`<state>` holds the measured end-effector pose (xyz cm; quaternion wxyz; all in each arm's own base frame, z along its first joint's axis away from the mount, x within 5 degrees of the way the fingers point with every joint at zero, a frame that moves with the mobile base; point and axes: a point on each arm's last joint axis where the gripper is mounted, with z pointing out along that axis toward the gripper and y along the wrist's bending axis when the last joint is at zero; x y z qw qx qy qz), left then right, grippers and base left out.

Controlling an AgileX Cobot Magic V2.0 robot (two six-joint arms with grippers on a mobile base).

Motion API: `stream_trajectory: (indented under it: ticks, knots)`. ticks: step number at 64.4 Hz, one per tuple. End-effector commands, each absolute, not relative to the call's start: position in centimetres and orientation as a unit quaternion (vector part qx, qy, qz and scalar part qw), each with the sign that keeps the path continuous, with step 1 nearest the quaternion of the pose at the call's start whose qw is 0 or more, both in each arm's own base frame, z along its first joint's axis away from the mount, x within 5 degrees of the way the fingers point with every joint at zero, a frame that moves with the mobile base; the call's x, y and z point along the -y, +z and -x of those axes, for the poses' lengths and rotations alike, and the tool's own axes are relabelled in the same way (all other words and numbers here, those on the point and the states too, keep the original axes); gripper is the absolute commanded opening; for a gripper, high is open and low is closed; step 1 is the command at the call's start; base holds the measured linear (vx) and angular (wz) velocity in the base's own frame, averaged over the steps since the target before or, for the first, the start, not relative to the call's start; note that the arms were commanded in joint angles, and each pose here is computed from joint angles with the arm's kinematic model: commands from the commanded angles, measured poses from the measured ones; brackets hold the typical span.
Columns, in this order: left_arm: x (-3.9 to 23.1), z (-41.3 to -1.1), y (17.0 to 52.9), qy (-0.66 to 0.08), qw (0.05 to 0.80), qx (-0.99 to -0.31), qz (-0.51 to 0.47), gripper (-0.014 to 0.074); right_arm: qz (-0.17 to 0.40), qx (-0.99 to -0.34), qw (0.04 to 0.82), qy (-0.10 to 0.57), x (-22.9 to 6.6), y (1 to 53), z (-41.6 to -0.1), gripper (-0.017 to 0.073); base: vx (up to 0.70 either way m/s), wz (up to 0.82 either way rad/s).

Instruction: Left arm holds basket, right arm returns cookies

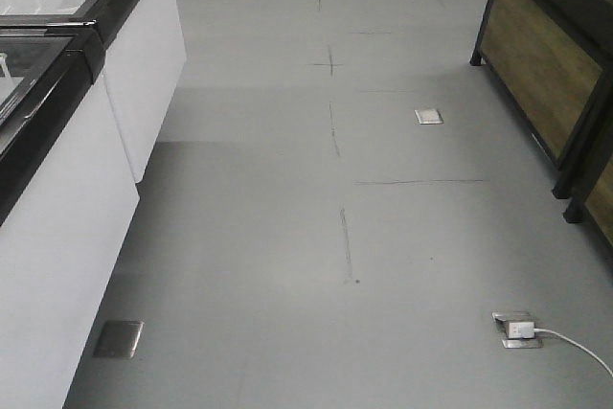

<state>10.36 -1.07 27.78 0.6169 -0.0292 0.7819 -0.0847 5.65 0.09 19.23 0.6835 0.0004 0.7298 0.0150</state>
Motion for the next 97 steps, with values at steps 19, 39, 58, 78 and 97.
stream_trajectory:
  ticks: [19,39,58,78,97]
  knots:
    - [1.5,-10.4,28.6,-0.179,0.591,-0.778,0.119,0.0331,0.005,-0.701,0.713,0.015,-0.1,19.9,-5.6,-0.0009,0.0,0.0]
    - [1.5,-12.2,27.9,-0.224,0.54,-0.781,0.219,0.0434,0.005,-0.701,0.713,0.015,-0.1,19.9,-5.6,-0.0009,0.0,0.0]
    - [-0.4,-13.3,35.8,-0.204,0.591,-0.728,0.28,0.0433,0.005,-0.701,0.713,0.015,-0.1,19.9,-5.6,-0.0009,0.0,0.0]
    - [-4.8,-13.2,39.7,-0.054,0.571,-0.725,0.381,0.0433,0.005,-0.701,0.713,0.015,-0.1,19.9,-5.6,-0.0009,0.0,0.0]
    - [-8.1,-13.4,40.3,-0.001,0.555,-0.693,0.461,0.0433,0.005,-0.701,0.713,0.015,-0.1,19.9,-5.6,-0.0009,0.0,0.0]
